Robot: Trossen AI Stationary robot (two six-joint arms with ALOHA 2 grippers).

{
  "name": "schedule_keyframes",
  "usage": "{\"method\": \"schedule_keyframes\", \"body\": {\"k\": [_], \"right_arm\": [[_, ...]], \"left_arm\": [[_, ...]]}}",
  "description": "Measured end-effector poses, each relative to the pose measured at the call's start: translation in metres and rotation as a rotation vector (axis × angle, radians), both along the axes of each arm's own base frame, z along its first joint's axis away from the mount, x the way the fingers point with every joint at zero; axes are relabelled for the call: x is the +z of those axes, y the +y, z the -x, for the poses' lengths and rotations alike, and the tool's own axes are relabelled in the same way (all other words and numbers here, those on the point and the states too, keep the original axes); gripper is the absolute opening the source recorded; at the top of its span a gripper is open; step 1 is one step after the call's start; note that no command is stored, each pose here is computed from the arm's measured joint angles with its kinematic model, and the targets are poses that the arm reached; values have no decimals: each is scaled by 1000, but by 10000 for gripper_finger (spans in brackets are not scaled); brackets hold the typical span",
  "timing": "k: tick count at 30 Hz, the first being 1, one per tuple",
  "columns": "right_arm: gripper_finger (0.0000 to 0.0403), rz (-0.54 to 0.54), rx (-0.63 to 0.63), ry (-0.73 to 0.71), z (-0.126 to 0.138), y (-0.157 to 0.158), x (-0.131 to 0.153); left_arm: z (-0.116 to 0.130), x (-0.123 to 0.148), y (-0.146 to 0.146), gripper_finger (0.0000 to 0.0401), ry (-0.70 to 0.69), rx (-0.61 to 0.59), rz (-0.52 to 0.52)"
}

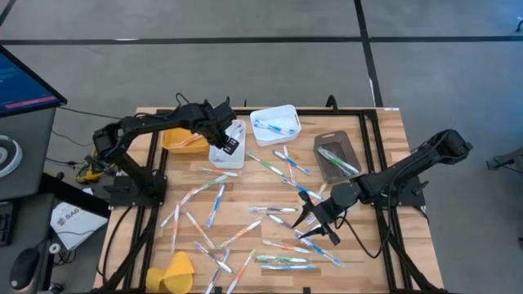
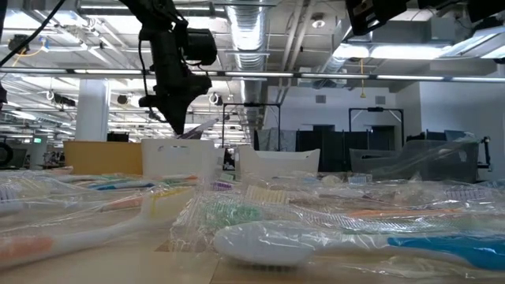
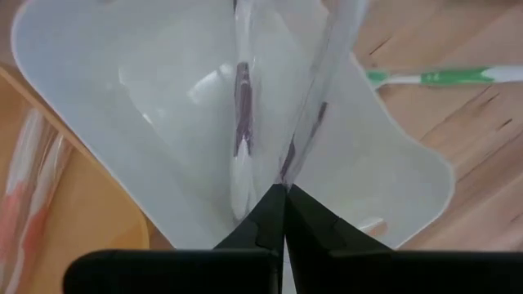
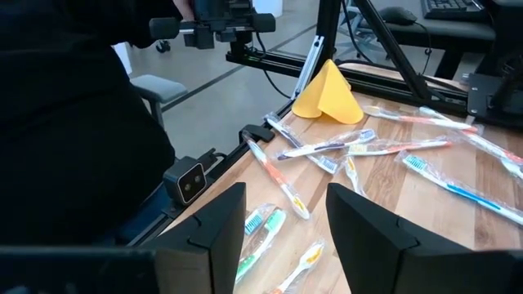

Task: Pick & Place Toothbrushes
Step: Put the purple toothbrush into the left white bin, then put the blue toothbrush into the right white bin

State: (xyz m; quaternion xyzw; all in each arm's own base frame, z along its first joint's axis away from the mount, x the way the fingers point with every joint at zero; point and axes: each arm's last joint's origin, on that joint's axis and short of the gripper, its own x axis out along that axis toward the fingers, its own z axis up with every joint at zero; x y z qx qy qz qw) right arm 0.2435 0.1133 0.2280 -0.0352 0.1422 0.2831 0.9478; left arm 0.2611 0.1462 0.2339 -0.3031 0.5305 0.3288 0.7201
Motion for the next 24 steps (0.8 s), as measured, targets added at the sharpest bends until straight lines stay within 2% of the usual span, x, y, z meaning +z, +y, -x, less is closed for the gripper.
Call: {"method": "schedule_keyframes", "body": {"k": [6,14,24], "right_arm": [[169,1,0,0,0,0,0],[166,2,0,-2,0,0,0],[166,0,0,0,0,0,0]], "left_arm": [[7,-11,3,1,9,16,34],[9,-18,7,4,-7,31,26],[8,-18,9,68,-17,-14,7]]}}
